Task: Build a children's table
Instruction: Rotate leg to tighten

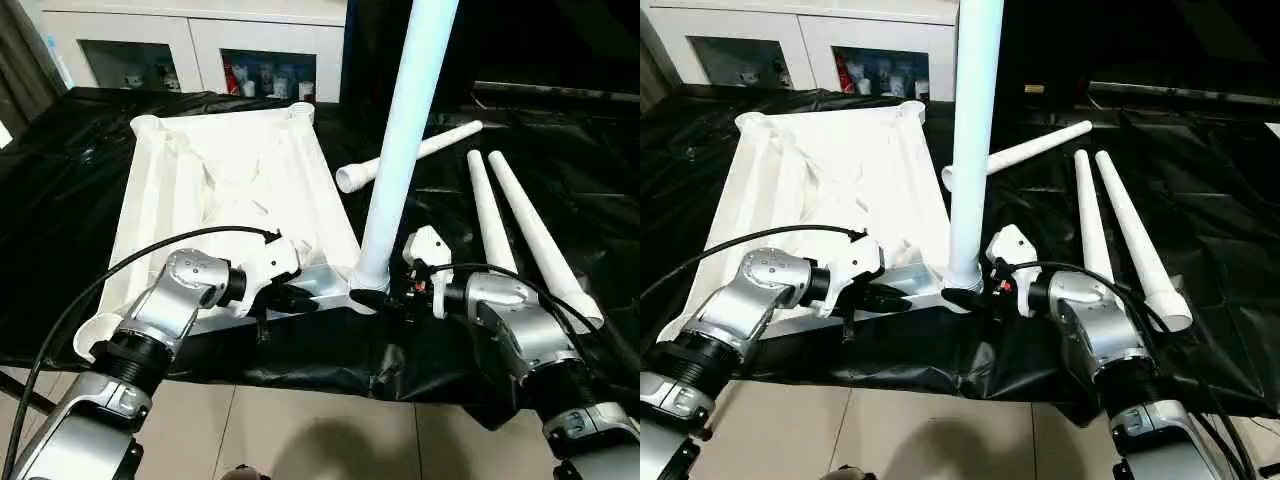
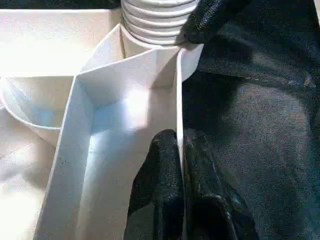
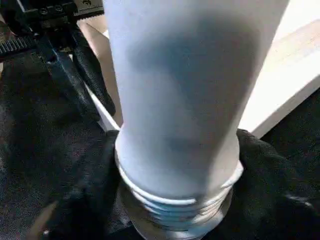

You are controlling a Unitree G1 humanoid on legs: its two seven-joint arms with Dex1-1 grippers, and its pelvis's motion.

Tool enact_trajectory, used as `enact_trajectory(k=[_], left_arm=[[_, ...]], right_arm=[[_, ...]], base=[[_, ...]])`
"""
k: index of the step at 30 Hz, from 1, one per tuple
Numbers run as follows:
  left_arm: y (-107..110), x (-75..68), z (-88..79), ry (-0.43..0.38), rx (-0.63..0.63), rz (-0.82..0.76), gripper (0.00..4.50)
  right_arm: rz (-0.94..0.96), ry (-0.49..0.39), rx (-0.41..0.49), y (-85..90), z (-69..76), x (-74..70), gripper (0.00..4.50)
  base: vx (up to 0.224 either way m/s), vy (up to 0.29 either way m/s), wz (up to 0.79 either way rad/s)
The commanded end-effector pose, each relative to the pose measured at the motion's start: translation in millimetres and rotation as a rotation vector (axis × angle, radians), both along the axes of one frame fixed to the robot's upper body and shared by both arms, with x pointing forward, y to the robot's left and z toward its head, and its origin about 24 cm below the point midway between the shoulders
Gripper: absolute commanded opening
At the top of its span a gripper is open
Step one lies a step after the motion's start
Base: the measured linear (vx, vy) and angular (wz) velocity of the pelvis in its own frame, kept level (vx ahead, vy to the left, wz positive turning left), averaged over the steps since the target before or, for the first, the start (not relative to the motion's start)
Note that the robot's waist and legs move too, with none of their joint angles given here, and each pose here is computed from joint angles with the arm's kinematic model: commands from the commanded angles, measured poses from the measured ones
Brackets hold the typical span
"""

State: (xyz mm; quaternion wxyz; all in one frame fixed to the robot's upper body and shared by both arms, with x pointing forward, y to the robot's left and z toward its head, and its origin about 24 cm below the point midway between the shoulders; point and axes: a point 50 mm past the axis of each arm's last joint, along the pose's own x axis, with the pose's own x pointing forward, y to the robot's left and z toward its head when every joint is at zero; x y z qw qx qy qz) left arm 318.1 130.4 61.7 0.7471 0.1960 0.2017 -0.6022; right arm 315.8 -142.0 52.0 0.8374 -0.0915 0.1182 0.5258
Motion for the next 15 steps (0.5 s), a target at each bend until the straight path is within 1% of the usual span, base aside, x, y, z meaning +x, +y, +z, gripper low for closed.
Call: enact_trajectory(k=[1,5,7,8,11,13,14,15], left_arm=[[-12,-1.7,7.6,-0.027,-0.102,-0.052,0.00],[-11,0.0,5.4,-0.029,-0.091,-0.029,0.00],[-12,2.6,3.5,-0.030,-0.082,0.002,0.00],[-13,7.4,0.6,-0.037,-0.066,0.058,0.00],[-19,14.8,-2.9,-0.034,-0.058,0.151,0.00],[-24,18.9,-4.2,-0.033,-0.058,0.201,0.00],[-32,22.1,-6.4,-0.036,-0.046,0.241,0.00],[-32,22.5,-6.7,-0.035,-0.045,0.246,0.00]], right_arm=[[0.011,-0.008,0.000,0.8,0.1,-2.3,2.88],[-0.029,-0.001,0.014,1.9,-4.4,-1.9,2.80],[-0.119,0.013,0.016,1.1,-11.8,1.6,2.80],[-0.236,0.026,0.016,0.8,-20.5,5.6,2.79],[-0.416,0.052,0.017,3.8,-34.1,9.9,2.79],[-0.505,0.077,0.028,8.8,-40.7,11.5,2.79],[-0.599,0.090,0.023,15.3,-46.4,13.4,2.79],[-0.608,0.093,0.023,16.4,-46.9,13.7,2.79]], base=[[0.000,0.000,0.00],[0.000,0.000,0.00],[0.000,0.000,0.00],[0.000,0.000,0.00],[0.000,0.000,0.00],[0.000,0.000,0.00],[0.000,0.000,0.00],[0.000,0.000,0.00]])
